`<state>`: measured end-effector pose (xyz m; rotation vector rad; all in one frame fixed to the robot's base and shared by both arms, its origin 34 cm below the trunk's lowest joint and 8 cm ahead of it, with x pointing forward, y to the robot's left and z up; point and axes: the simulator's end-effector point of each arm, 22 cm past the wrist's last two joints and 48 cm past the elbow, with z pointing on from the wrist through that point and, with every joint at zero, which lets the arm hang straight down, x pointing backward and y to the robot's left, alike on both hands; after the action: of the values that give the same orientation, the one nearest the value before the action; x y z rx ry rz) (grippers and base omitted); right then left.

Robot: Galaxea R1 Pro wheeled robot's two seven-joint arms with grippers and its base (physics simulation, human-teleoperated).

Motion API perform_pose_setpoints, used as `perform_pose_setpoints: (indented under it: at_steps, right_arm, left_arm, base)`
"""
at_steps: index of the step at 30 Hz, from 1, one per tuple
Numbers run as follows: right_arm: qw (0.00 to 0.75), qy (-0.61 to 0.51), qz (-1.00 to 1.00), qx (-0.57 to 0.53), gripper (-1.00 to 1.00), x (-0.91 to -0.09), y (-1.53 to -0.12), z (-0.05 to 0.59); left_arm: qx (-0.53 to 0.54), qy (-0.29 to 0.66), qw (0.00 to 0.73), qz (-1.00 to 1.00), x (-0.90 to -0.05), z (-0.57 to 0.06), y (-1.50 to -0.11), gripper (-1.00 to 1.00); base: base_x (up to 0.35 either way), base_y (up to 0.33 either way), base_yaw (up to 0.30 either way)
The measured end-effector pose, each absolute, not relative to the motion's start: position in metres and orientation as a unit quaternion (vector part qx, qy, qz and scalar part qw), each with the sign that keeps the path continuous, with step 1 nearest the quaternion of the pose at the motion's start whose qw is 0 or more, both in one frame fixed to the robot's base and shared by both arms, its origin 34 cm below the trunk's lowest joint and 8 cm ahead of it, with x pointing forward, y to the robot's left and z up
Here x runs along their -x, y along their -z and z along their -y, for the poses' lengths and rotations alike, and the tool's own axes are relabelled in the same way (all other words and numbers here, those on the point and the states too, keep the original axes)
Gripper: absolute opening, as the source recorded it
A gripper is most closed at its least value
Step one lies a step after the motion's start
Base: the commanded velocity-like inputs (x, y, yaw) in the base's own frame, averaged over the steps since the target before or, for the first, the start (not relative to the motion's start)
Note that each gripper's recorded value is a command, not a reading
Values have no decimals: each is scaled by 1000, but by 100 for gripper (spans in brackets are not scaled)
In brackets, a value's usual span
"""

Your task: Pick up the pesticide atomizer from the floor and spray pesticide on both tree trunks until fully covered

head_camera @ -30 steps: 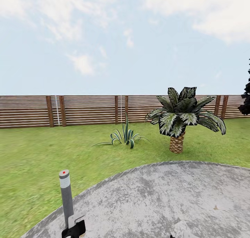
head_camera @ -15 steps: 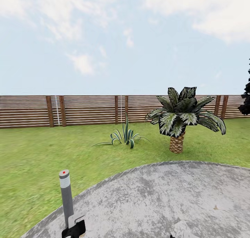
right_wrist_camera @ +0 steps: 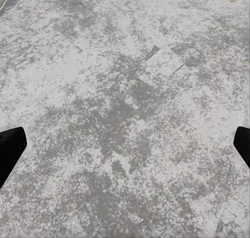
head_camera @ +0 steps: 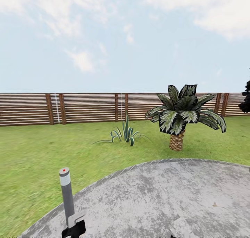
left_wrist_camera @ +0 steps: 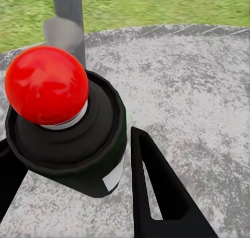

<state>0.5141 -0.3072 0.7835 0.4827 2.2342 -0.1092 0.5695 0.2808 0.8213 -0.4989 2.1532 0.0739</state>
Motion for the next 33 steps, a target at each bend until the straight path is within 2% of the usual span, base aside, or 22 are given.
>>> perform_pose_setpoints:
  at_steps: [33]
  right_arm:
    - [389, 48, -899, -193, 100, -501, -762, 307]
  left_arm:
    - [201, -35, 425, -882, -559, -281, -797, -100]
  base:
    - [0, 0, 0]
